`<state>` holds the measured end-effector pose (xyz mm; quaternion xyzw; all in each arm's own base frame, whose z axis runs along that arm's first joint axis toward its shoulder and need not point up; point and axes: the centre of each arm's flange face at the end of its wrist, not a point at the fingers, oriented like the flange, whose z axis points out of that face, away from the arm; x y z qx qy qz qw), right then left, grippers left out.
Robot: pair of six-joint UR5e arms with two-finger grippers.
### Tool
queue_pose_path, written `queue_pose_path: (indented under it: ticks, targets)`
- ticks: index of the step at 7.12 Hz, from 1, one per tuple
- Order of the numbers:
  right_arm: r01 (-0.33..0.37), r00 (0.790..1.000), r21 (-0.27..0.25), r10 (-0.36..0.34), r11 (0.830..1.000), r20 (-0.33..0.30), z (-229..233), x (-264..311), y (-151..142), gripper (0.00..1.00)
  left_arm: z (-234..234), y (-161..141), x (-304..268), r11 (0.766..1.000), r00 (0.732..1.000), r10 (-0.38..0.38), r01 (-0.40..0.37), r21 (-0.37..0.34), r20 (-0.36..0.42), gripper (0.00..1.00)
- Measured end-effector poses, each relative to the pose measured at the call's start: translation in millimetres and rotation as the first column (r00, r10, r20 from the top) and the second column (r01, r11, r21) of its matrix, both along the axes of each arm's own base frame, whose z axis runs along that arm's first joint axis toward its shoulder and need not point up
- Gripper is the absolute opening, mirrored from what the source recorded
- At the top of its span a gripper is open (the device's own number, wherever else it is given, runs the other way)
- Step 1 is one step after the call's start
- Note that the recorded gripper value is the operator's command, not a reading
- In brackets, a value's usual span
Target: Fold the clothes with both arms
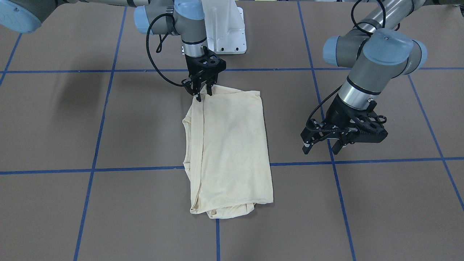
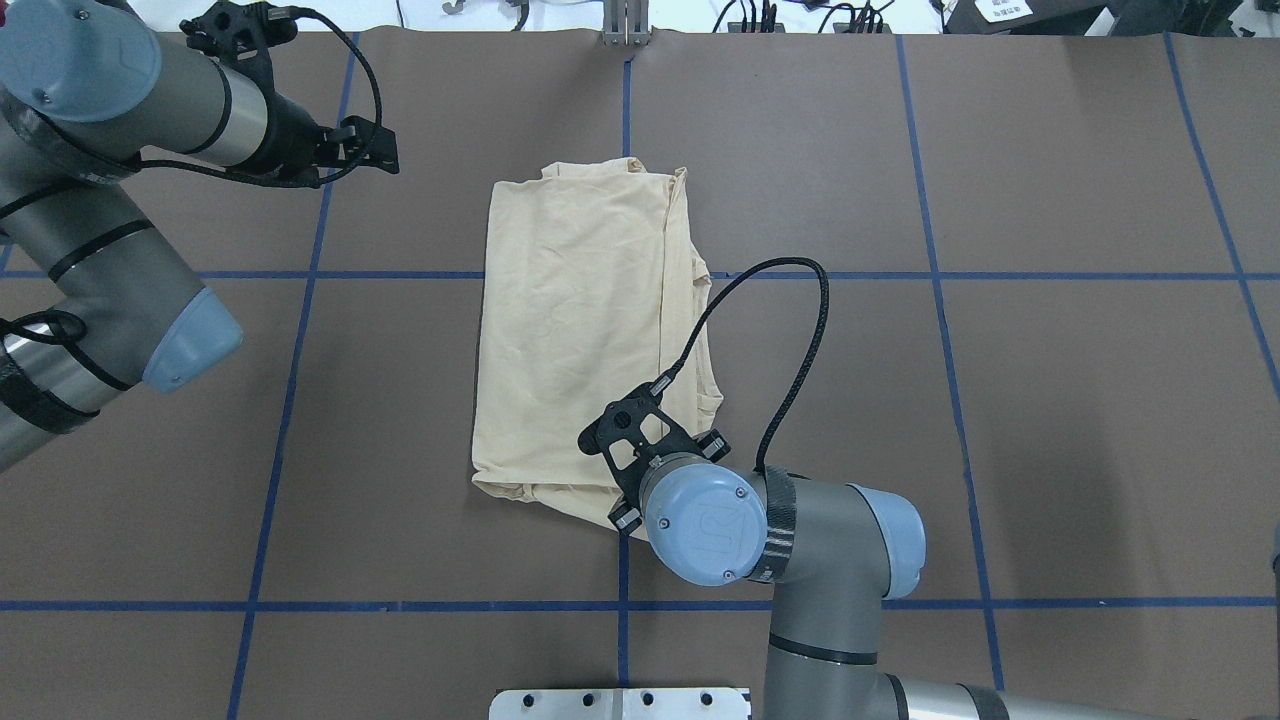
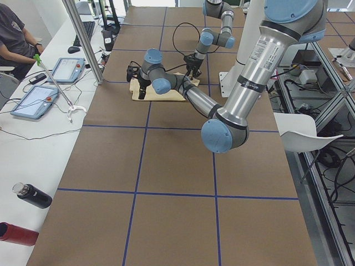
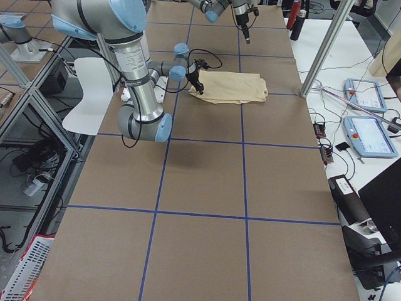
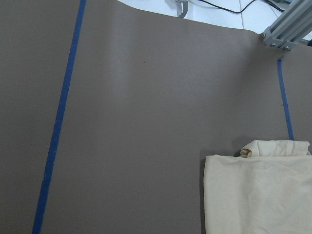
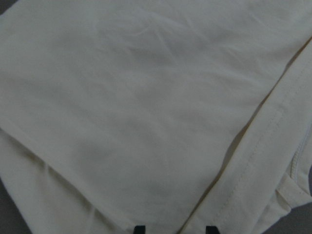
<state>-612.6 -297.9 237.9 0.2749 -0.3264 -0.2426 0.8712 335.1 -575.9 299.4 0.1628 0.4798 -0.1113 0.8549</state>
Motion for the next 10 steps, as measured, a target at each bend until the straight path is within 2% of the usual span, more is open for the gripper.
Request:
queue_pose_path:
  ticks: [1, 5, 9, 10]
  targets:
    - [0.009, 1.000, 0.009, -0.008, 1.000, -0.008, 1.5, -0.6, -0.3, 0.15, -0.1, -0.1, 0.2, 1.000, 1.000, 0.000, 0.000, 0.000, 0.000, 0.98]
    - [0.003, 1.000, 0.017, -0.003, 1.000, -0.013, 3.5, 4.2, -9.1, 0.00, -1.2, 0.4, 0.7, 1.000, 1.000, 0.001, -0.001, 0.000, -0.001, 0.96]
    - [-0.019, 1.000, 0.007, 0.019, 1.000, 0.000, 4.3, 21.9, -18.9, 0.00, -2.2, 0.7, 2.0, 1.000, 1.000, 0.002, -0.002, 0.001, -0.002, 0.96]
    - [-0.036, 0.999, -0.013, 0.036, 0.999, 0.003, 9.7, 30.2, -17.7, 0.00, -2.8, 0.5, 2.3, 1.000, 1.000, 0.002, -0.002, 0.001, -0.003, 0.96]
